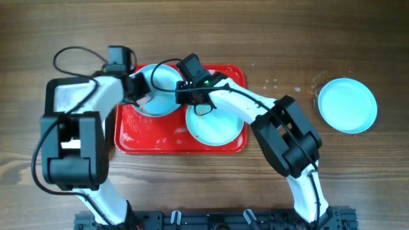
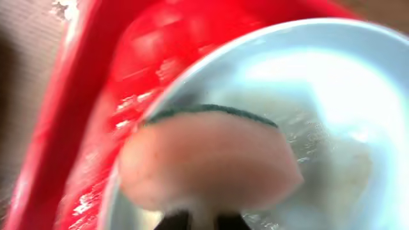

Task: Clean dirty plates on tray and stack at the side
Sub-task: 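Keep scrubbing the plate center with the sponge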

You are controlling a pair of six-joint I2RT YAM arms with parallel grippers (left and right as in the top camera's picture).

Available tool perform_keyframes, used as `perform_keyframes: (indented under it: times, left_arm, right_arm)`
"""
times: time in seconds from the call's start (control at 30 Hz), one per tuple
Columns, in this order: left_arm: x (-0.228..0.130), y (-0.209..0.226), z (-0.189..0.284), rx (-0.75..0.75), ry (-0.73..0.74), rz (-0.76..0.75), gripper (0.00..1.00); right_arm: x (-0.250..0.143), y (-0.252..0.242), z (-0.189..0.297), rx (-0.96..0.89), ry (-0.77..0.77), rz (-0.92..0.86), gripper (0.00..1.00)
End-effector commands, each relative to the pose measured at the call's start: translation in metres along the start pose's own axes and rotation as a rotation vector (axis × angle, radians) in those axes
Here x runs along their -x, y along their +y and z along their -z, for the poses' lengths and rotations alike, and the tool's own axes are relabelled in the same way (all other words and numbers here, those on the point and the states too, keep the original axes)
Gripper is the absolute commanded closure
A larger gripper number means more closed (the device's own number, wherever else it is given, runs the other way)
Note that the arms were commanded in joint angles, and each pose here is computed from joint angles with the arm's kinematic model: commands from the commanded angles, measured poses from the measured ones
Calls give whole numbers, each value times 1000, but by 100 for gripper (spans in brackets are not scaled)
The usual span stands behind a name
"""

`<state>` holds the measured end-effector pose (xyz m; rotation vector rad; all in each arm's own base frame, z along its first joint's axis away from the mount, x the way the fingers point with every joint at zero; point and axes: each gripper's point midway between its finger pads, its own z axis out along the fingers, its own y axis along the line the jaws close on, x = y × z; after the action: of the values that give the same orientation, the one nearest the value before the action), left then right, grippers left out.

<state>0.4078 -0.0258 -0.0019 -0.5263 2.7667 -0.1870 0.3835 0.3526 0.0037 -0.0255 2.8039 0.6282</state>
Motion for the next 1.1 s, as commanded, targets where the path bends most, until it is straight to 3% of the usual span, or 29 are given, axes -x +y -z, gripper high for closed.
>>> perform_keyframes:
  times: [0.0, 0.27, 0.5, 0.6, 0.7, 0.87, 1.07]
  left_arm:
    - [-83, -9, -56, 46, 163, -131, 96]
    - [-66, -44, -28, 73, 153, -206, 96]
    - [-103, 23, 7, 254, 437, -102, 96]
    - [-107, 46, 16, 311, 485, -62, 96]
    - [-85, 67, 3, 390, 348, 31, 96]
    - [-83, 61, -30, 343, 199, 67, 96]
    - [-111, 115, -23, 624, 58, 248, 96]
  right_arm:
    - [-23, -1, -14, -10, 61, 44, 96]
    - [-24, -1, -14, -5, 67, 46, 96]
    - [-24, 0, -14, -4, 67, 46, 96]
    - [-23, 0, -14, -2, 64, 45, 96]
    - [-23, 3, -14, 12, 66, 46, 96]
    - [-22, 2, -13, 13, 62, 44, 96]
    - [-15, -1, -12, 20, 54, 21, 96]
